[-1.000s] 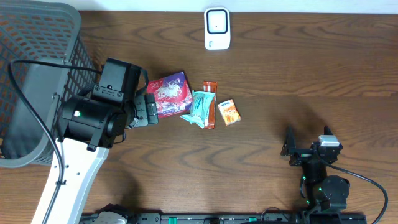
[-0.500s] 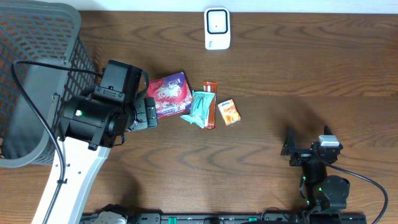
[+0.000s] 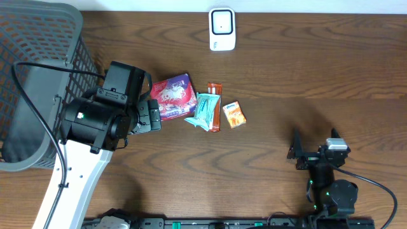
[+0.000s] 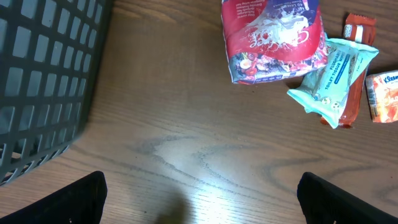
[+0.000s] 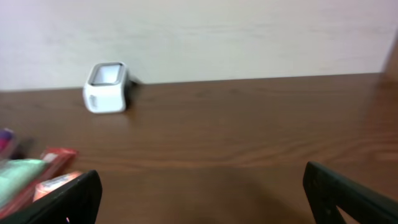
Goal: Scan the item barcode
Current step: 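Pull the left gripper back beside the basket and hold, then move the right gripper from rest toward the orange tissue pack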
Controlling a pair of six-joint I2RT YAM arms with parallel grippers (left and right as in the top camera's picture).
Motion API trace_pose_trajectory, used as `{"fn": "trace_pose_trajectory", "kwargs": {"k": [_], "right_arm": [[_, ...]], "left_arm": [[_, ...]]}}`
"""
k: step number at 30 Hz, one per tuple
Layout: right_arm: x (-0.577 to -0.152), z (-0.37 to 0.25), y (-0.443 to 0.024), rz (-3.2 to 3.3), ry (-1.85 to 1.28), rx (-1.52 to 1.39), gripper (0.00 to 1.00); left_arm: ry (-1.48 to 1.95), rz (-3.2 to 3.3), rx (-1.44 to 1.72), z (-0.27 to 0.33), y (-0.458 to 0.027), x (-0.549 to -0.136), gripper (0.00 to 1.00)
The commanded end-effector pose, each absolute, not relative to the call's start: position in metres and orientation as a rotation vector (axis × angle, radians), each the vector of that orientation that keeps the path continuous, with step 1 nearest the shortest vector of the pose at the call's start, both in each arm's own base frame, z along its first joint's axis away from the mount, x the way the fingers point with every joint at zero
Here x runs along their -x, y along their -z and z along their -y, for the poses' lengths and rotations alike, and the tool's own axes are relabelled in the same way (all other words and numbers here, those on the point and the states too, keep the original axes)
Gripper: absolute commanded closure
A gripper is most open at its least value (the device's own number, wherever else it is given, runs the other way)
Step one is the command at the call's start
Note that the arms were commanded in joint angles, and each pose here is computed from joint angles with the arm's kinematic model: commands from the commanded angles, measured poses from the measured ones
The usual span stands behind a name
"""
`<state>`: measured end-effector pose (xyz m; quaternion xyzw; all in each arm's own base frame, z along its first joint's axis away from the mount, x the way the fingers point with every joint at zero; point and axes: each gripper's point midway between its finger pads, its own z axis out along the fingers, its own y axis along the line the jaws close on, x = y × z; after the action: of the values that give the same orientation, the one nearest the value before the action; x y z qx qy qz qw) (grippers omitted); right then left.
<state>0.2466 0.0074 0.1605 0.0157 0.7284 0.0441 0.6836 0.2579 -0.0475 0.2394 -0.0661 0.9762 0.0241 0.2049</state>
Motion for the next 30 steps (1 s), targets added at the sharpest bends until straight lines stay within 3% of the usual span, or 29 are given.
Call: {"fn": "trace_pose_trajectory", "kwargs": {"k": [1,3,5,14,22,30], "right_arm": [[-0.243,-0.039,-0.166,-1.623,-0.421,-0.069,0.01],[-0.230,-0.075,-0.164,-1.665,-0.755,-0.063,0.01],[-0.221,-0.091,-0.165,-1.685,-0.901,-0.048,0.01],[-0.219,-0.092,-0.197,-1.575,-1.078,-0.168,0.01],[-0.203,-0.088,-0.267,-1.288,-1.017,-0.009,0.01],[-0.210,-0.075,-0.316,-1.339,-0.736,0.054,0.01]], "left_arm": [[-0.083,-2.738,0.188,0.045,-0.235,-0.256,0.02],[-0.083,-2.739,0.188,0.045,-0.235,-0.256,0.02],[-0.083,-2.738,0.188,0.045,-0.235,-0.256,0.02],[-0.082,-2.738,0.188,0.045,-0.235,-0.256,0.02],[-0.083,-2.738,0.188,0.045,-0.235,-0.256,0.02],[-0.083,-2.738,0.188,0.045,-0.235,-0.256,0.02]]}}
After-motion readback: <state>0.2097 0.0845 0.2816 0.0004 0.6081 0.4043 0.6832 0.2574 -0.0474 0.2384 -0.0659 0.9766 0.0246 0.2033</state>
